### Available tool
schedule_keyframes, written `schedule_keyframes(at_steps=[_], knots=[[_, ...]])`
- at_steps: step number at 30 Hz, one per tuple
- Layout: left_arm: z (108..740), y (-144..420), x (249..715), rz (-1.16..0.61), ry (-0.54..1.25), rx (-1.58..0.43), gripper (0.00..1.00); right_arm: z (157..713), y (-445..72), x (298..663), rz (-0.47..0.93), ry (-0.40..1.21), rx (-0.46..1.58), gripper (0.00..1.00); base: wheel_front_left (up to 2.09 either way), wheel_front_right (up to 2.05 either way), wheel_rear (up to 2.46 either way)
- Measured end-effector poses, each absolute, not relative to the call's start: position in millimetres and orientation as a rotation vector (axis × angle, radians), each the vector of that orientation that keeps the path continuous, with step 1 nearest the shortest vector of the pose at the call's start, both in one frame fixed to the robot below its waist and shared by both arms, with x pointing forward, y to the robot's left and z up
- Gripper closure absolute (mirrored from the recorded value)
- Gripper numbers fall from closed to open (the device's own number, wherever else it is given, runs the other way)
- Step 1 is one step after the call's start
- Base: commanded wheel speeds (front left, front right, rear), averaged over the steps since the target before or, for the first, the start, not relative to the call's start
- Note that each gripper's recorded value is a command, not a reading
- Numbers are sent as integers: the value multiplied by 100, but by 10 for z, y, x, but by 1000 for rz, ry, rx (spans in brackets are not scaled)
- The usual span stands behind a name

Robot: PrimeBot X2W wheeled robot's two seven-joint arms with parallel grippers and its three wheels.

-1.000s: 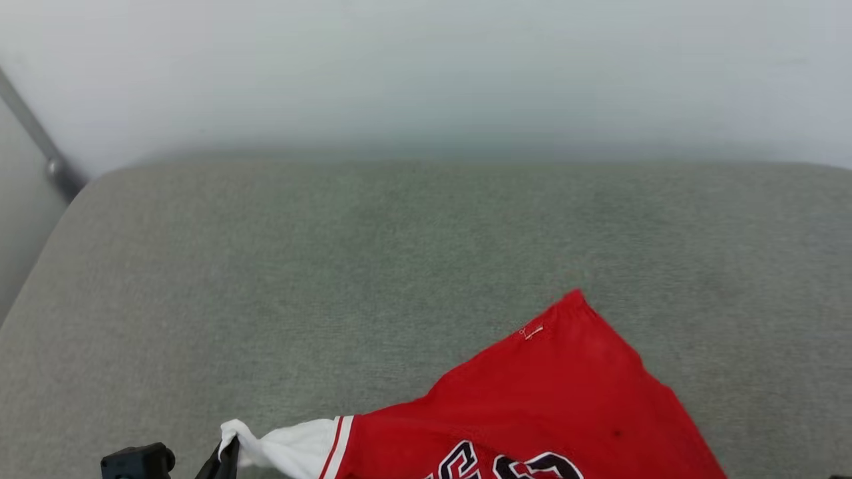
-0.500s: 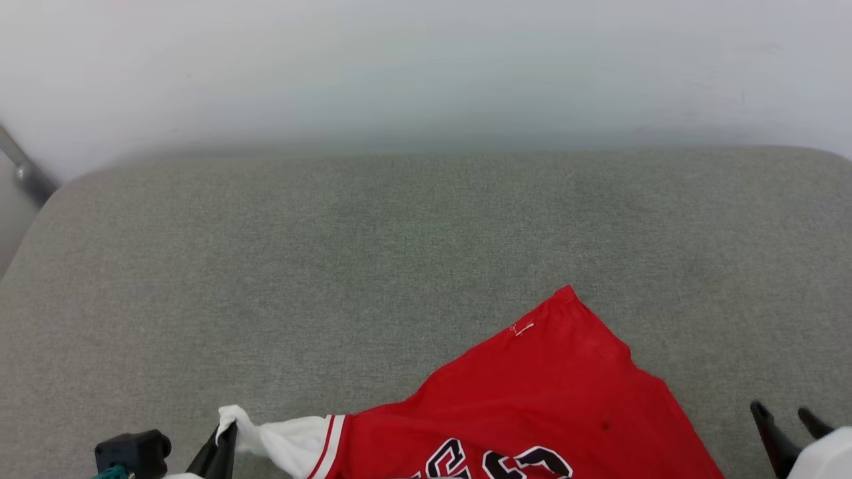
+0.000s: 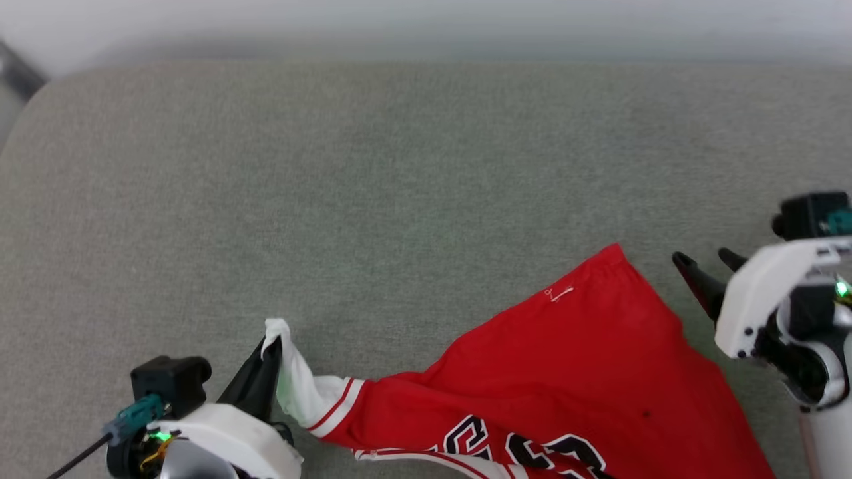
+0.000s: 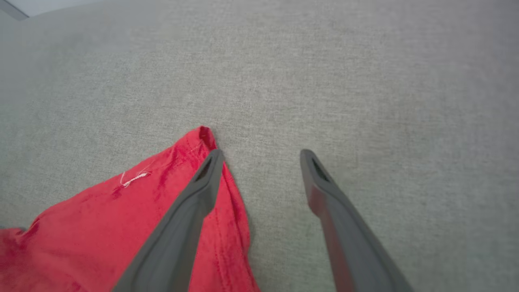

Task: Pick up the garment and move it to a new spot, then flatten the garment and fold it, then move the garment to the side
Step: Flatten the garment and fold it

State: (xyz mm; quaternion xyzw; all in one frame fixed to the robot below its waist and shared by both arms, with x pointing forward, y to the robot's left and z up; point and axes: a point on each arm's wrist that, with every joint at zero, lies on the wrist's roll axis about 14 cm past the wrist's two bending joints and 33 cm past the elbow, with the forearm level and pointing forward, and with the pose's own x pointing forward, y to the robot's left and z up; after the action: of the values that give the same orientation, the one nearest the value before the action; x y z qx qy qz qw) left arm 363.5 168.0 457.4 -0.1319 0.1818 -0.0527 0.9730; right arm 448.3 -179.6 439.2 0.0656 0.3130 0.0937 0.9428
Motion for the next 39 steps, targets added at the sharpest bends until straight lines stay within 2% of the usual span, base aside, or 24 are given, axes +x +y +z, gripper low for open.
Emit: schedule_keyframes(at_steps=[5, 12, 13, 14, 15, 20, 24, 31, 39], knots=[[4466, 1699, 3749, -98, 376, -279, 100, 4048, -1459, 4542, 325, 911, 61, 0, 0, 0, 0], [4299, 1757, 3813, -73, 398, -288, 100, 3717, -1201, 4566, 424, 1108, -30, 0, 0, 0, 0], [4285, 1759, 3817, -73, 401, -289, 100, 3676, -1186, 4559, 430, 1132, -34, 52, 0, 0, 0], [4270, 1768, 3817, -70, 404, -288, 100, 3651, -1166, 4563, 436, 1148, -34, 80, 0, 0, 0], [4257, 1773, 3814, -70, 407, -288, 100, 3633, -1157, 4567, 441, 1159, -41, 100, 0, 0, 0], [4230, 1805, 3805, -65, 412, -283, 100, 3607, -1116, 4553, 459, 1194, -34, 100, 0, 0, 0], [4282, 1837, 3802, -59, 392, -280, 100, 3675, -1140, 4561, 453, 1163, -31, 100, 0, 0, 0], [4556, 1991, 3855, -60, 303, -229, 100, 4051, -1262, 4658, 410, 982, -52, 100, 0, 0, 0], [5539, 2148, 4286, -107, 44, -119, 100, 4869, -1613, 4816, 312, 738, -95, 100, 0, 0, 0]])
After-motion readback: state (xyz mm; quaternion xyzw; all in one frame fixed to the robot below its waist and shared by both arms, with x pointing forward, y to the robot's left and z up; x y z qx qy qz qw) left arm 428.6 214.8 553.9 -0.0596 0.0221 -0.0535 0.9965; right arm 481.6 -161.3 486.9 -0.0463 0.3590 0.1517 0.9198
